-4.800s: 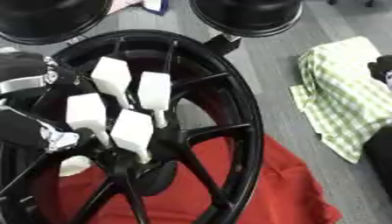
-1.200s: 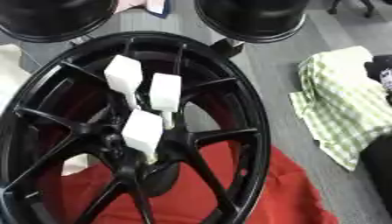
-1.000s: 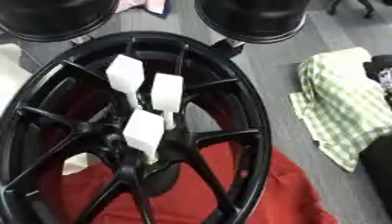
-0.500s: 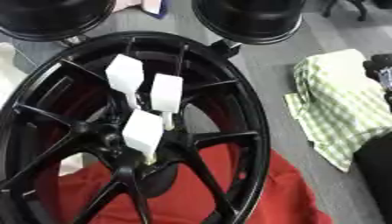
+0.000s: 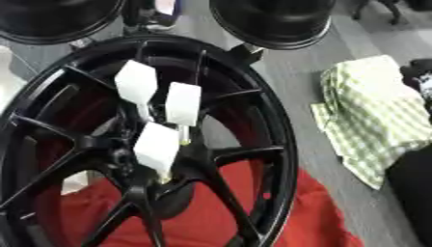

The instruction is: Pull the pin out of the wheel hub.

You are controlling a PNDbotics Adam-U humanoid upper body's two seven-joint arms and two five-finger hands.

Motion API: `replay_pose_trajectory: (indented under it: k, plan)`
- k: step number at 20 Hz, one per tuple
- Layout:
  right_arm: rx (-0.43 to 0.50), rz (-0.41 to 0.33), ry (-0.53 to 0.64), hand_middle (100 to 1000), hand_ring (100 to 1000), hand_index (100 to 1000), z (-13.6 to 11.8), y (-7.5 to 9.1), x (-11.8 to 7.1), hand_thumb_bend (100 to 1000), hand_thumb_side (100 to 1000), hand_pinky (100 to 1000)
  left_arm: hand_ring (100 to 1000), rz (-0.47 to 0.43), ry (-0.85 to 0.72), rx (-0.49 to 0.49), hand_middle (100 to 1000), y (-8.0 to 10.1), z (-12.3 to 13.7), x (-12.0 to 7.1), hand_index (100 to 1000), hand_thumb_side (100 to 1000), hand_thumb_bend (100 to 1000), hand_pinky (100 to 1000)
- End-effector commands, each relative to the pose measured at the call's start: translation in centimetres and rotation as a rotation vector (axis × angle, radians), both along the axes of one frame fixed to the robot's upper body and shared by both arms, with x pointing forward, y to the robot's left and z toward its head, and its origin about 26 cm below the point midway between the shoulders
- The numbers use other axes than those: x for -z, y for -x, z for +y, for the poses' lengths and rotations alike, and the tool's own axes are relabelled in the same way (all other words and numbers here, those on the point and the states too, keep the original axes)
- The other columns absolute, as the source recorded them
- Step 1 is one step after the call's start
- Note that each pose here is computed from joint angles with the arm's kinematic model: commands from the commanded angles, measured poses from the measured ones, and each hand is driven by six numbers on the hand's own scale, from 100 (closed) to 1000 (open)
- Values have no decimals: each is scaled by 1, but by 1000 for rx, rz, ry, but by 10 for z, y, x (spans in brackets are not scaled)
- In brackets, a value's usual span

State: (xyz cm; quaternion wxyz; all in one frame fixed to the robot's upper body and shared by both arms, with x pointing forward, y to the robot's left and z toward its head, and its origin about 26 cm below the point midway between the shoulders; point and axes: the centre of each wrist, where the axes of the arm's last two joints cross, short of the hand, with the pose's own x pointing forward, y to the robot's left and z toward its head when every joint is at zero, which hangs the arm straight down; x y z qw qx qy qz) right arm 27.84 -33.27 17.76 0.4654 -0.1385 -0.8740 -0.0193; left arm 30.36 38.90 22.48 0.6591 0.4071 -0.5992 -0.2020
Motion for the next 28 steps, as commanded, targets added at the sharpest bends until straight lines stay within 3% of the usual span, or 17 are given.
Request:
replay_pose_trajectory:
  k: [1,4,8,10,12,13,17,24,28]
  plan:
    - [-10,-31,16,553,782,651,0,2,-10,100,457,852,759,12,-50,18,777,2,2,-5,865,766,126,813]
    - [-10,-29,16,554,782,651,1,2,-10,100,458,852,800,17,-93,19,821,3,3,-6,902,847,312,835]
    - [-10,-30,17,554,782,652,0,2,-10,100,457,852,795,17,-111,36,817,4,3,-9,900,863,341,828]
    - [-10,-30,17,554,782,652,0,2,-10,100,457,852,781,11,-106,42,799,4,2,-12,885,870,293,816]
    - [-10,-30,18,554,782,652,0,2,-10,100,457,852,734,-16,-89,33,741,5,1,-16,835,874,100,780]
    - [-9,-30,18,554,782,652,0,2,-10,100,457,853,721,-43,-73,34,728,6,0,-19,823,875,100,771]
    - [-7,-30,18,555,782,652,0,3,-10,100,454,852,615,-239,23,88,613,12,-10,-38,741,833,100,710]
    - [-5,-36,21,554,782,652,-1,3,-10,100,449,852,580,-694,248,225,575,23,-37,-66,703,794,100,683]
    - [-6,-37,21,554,781,651,-1,3,-10,100,448,851,580,-808,429,302,575,21,-44,-65,699,811,100,679]
